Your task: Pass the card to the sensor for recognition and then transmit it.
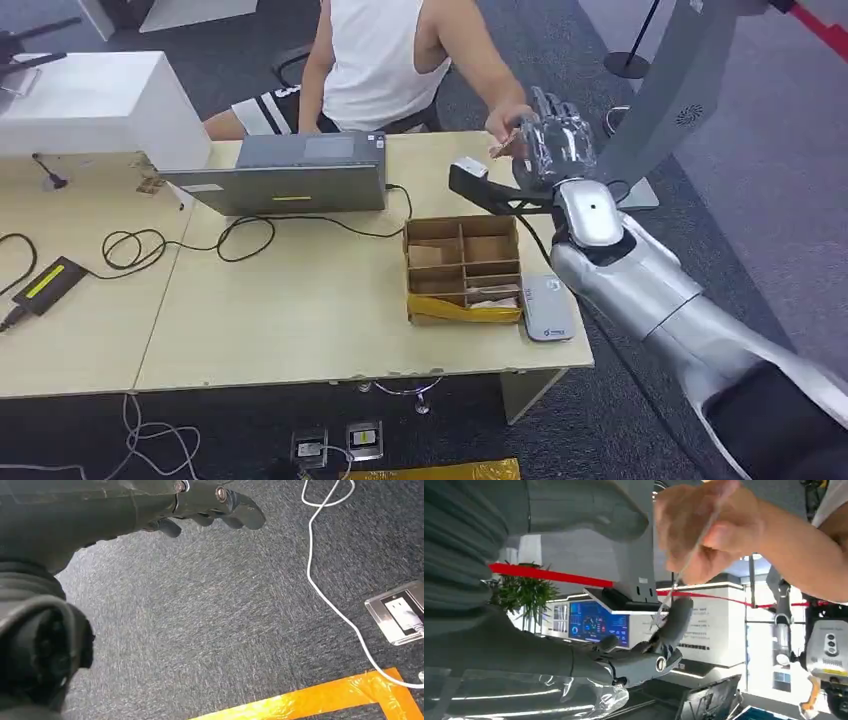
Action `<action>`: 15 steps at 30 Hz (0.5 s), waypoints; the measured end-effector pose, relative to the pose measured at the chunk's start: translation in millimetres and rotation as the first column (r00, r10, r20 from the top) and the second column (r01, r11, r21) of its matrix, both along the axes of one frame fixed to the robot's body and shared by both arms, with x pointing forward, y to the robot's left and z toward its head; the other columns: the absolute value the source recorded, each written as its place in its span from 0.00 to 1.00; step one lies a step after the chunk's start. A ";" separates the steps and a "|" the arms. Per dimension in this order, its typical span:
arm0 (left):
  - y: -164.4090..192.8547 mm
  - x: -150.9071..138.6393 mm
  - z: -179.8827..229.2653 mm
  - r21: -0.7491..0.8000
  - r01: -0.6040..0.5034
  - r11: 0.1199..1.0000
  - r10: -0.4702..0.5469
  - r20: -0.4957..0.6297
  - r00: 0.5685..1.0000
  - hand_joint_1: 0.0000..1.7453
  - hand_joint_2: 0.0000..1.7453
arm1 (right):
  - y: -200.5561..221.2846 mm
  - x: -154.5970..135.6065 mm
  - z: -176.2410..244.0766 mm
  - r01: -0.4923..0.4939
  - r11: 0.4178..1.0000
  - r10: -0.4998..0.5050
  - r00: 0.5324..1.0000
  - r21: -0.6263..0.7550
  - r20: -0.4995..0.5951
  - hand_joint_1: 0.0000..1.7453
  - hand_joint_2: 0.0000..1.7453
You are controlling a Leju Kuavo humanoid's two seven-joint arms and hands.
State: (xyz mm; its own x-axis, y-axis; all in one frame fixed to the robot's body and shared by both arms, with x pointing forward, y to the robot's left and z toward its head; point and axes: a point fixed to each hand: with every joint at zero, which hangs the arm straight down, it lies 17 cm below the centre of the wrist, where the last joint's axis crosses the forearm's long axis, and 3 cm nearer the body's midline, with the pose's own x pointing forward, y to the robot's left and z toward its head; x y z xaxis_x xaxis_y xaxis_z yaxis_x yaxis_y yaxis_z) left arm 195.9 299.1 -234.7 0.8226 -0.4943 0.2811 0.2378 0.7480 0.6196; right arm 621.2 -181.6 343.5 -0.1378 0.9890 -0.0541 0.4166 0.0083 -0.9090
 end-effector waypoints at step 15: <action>5.7 -5.4 -0.5 0.006 -0.039 0.999 0.039 -0.001 0.999 0.00 0.00 | -3.0 -6.4 7.9 -0.022 0.994 0.014 0.996 0.103 0.083 0.00 1.00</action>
